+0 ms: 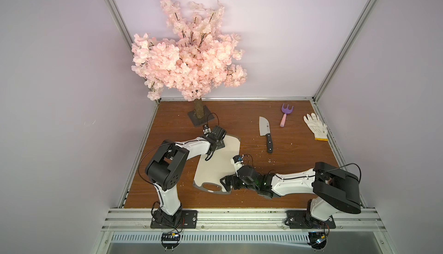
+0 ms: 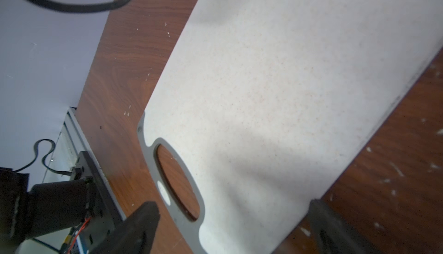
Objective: Align the knife with the edge of the cutting board
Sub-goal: Adjust the work surface at the center of the board.
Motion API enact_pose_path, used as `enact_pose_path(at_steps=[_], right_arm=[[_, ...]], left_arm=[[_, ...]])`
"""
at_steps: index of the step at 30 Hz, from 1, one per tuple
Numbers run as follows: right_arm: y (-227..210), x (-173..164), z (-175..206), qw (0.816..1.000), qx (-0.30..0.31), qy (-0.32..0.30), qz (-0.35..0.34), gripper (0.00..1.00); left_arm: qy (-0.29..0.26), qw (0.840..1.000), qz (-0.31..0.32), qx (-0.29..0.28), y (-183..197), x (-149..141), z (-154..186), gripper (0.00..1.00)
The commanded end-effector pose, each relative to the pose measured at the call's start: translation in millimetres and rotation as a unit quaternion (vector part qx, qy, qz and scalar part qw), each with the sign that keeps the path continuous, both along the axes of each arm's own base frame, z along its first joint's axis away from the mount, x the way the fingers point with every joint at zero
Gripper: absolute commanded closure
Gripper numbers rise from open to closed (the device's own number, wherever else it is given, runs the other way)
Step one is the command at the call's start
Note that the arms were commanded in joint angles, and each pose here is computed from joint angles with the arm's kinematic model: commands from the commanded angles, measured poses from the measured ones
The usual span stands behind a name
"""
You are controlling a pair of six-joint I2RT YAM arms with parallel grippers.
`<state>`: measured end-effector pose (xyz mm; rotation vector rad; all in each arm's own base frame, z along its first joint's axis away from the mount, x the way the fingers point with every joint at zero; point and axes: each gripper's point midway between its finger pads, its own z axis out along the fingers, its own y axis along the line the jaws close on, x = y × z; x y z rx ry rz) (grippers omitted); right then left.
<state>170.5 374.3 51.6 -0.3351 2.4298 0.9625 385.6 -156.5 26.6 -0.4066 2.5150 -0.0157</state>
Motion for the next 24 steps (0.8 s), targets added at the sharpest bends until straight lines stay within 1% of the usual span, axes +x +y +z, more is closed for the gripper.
enact_pose_path(at_steps=[1, 5, 9, 11, 17, 21, 24], right_arm=[[21.5, -23.5, 4.7, 0.997, 0.053, 0.042, 0.045, 0.01], [30.8, -25.0, 8.8, 0.995, 0.072, 0.044, 0.052, 0.01], [27.6, -20.9, 15.9, 0.996, 0.078, 0.033, 0.039, 0.01], [20.3, -17.8, 22.7, 0.997, 0.073, 0.022, 0.029, 0.01], [-3.2, -4.7, 44.7, 0.998, 0.06, -0.008, 0.004, 0.01], [-28.6, 13.9, 56.8, 0.998, 0.052, -0.022, -0.022, 0.01], [-49.4, 35.5, 66.9, 0.998, 0.037, -0.037, -0.037, 0.01]], left_arm=[[0.088, 0.988, -0.096, -0.085, -70.8, -35.3, -27.9, 0.0], [0.09, 0.985, -0.121, -0.086, -92.3, -30.1, -26.3, 0.0], [0.085, 0.986, -0.124, -0.078, -95.6, -22.7, -19.8, 0.0], [0.072, 0.987, -0.126, -0.074, -94.3, -16.2, -5.2, 0.0], [0.009, 0.988, -0.119, -0.095, -80.4, -2.0, 64.6, 0.0], [-0.025, 0.988, -0.105, -0.11, -58.3, -5.6, 103.1, 0.0], [-0.039, 0.988, -0.081, -0.122, -38.7, -18.0, 117.9, 0.0]])
